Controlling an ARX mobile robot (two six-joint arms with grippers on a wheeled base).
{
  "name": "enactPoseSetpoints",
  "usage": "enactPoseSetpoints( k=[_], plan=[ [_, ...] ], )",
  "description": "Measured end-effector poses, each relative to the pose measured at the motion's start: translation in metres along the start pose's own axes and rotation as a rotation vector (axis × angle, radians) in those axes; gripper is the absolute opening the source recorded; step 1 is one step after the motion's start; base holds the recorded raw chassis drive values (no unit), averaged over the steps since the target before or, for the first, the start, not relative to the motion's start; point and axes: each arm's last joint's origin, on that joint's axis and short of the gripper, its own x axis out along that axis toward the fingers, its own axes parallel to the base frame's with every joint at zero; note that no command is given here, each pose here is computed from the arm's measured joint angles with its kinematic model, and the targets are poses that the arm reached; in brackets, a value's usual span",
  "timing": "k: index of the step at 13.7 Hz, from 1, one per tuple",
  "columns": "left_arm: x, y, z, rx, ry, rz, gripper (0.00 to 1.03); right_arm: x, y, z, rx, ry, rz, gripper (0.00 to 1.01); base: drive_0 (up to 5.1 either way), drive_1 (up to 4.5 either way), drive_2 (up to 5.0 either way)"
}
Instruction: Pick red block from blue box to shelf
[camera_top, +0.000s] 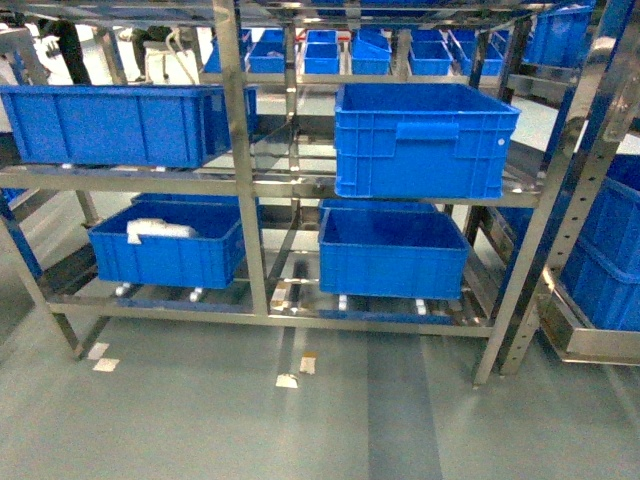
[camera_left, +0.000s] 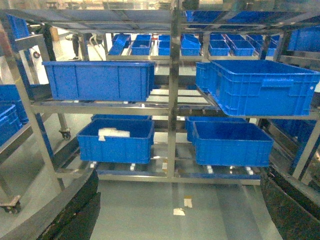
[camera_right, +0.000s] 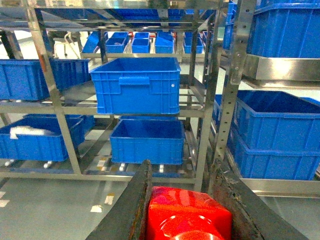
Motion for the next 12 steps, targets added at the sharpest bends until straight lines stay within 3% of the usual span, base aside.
enactPoseSetpoints(
  k=[12],
  plan=[
    [0.0000, -0.0001, 0.0002, 0.000, -0.002, -0.002, 0.98, 0.0000, 0.0000, 0.0000, 0.000, 0.000, 0.000, 0.29, 0.1, 4.26, -4.0]
  ],
)
